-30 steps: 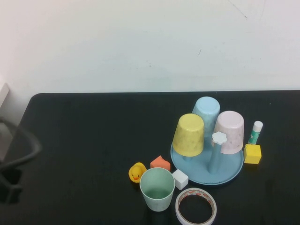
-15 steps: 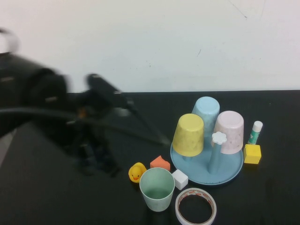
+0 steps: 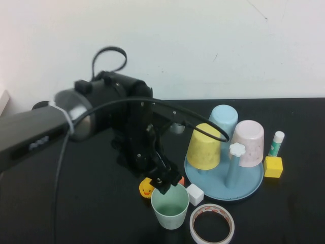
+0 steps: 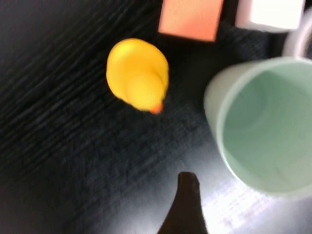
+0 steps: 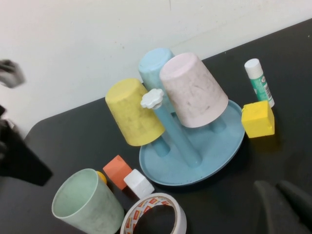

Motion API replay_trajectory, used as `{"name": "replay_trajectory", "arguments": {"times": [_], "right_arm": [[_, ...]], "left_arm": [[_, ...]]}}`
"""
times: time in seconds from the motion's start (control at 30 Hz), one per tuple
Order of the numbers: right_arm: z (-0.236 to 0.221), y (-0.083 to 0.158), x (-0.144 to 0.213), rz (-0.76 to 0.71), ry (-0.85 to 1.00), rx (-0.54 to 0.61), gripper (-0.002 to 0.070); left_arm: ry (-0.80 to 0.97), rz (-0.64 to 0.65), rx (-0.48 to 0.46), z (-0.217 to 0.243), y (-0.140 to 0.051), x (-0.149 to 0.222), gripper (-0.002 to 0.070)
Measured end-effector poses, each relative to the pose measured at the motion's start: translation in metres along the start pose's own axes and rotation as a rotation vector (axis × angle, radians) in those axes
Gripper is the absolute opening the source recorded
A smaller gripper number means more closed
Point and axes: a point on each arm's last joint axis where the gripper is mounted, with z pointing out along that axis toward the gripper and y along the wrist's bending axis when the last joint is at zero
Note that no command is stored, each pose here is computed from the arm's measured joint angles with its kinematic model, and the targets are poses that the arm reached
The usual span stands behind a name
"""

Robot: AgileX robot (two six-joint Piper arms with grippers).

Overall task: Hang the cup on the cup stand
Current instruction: Pick up the cup from the table

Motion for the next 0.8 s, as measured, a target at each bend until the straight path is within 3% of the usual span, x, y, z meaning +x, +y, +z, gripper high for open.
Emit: {"name": "replay_trajectory", "arguments": {"times": [0.43, 0.53, 0.67, 0.8], "right_arm": [[0.0, 0.0, 0.0, -0.014, 0.002, -0.002, -0.0001], [0.0, 0.0, 0.0, -0.013, 0.002, -0.003, -0.0001], [0.0, 0.0, 0.0, -0.013, 0.002, -0.003, -0.0001], [0.0, 0.0, 0.0, -0.011, 0.001, -0.004, -0.0001]], "left_arm": [[0.094, -0.04, 0.016, 0.072, 0.005, -0.005, 0.0421], [0.092, -0.044, 0.026, 0.081, 0.005, -0.006, 0.0321], [0.073, -0.032, 0.026, 0.082, 0.005, -0.008, 0.0095], [0.066, -0.015, 0.026, 0.082, 0.005, -0.009, 0.0018]]}}
